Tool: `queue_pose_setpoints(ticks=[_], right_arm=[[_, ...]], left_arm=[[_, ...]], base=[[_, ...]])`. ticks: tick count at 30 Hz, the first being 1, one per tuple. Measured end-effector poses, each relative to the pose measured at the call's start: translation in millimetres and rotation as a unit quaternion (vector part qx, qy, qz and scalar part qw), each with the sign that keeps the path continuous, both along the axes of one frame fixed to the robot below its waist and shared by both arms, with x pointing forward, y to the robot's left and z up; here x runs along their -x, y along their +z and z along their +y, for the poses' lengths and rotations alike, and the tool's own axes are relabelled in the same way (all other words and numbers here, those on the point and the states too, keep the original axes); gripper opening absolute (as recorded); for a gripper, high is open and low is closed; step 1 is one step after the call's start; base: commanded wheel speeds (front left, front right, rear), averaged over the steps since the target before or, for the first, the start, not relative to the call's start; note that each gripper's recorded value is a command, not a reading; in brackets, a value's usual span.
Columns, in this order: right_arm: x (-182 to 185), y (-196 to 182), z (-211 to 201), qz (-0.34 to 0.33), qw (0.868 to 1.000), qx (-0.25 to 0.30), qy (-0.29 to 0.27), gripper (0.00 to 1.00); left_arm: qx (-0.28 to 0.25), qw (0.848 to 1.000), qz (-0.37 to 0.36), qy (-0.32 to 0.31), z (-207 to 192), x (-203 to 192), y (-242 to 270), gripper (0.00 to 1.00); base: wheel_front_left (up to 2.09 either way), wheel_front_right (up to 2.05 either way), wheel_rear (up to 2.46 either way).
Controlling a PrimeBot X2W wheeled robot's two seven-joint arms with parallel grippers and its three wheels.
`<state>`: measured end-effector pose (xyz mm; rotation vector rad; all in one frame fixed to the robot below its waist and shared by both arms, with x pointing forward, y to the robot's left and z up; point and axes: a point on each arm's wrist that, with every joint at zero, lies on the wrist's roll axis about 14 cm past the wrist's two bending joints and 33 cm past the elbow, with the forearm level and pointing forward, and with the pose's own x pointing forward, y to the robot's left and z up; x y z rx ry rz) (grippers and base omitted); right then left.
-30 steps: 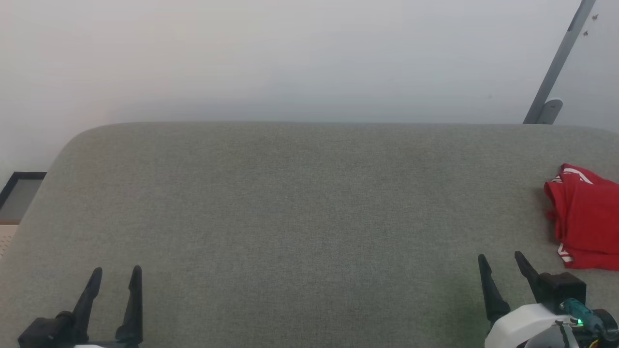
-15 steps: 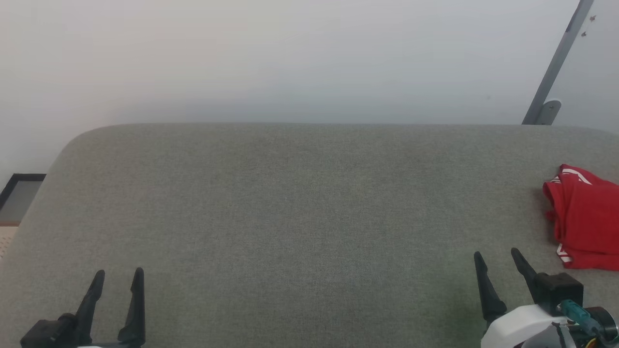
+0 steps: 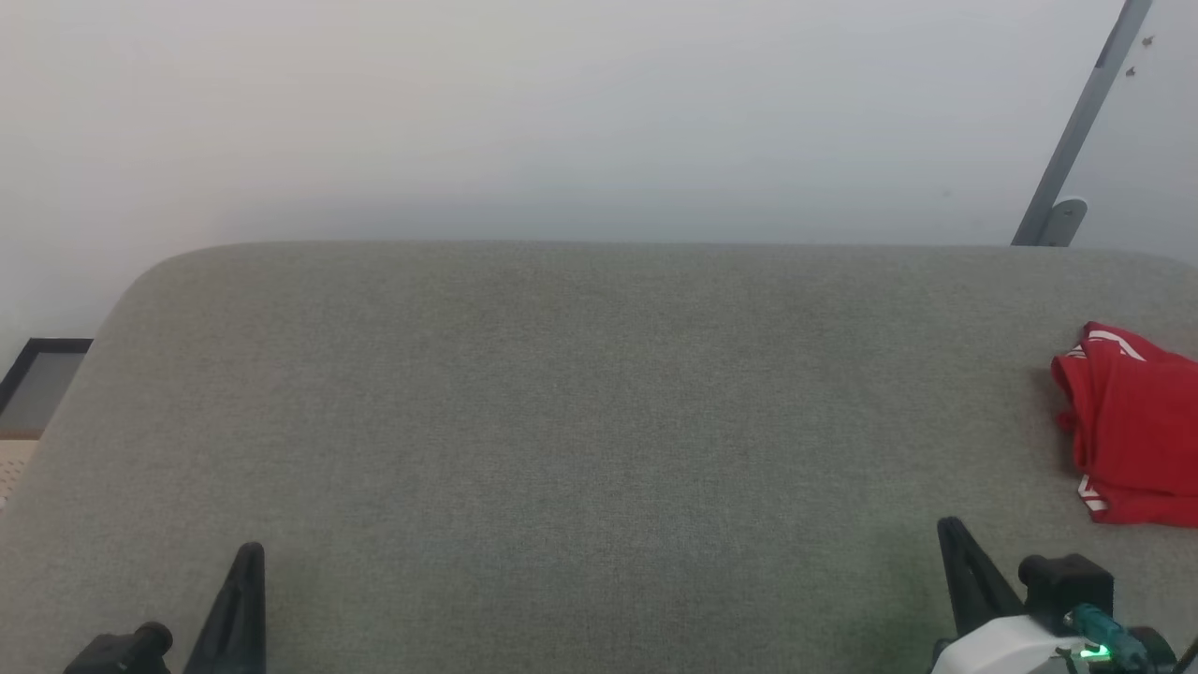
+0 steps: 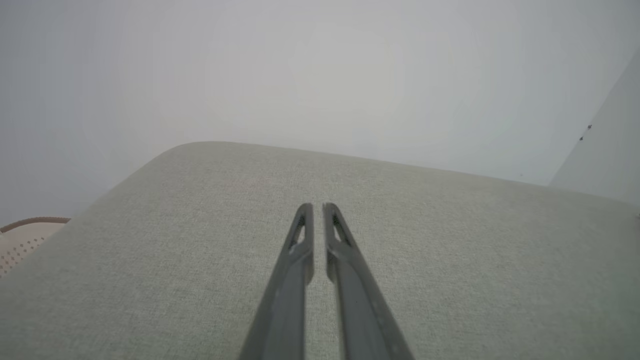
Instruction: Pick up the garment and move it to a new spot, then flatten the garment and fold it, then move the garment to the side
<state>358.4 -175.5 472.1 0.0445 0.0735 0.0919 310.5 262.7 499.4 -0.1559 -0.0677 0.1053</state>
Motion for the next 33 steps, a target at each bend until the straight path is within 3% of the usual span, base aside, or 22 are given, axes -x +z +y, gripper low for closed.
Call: queue_pose_setpoints(ticks=[15, 33], right_arm=[[-1, -5, -9, 0.025, 0.990, -0.133, -0.038, 0.00], [-6, -1, -15, 0.031, 0.957, -0.279, -0.065, 0.00]], left_arm=[[0.128, 0.992, 0.016, 0.015, -3, -7, -12, 0.00], [0.265, 0.964, 0.014, 0.017, -10, -20, -15, 0.00]], base=[[0.00, 0.00, 0.00], [0.00, 0.00, 0.00]])
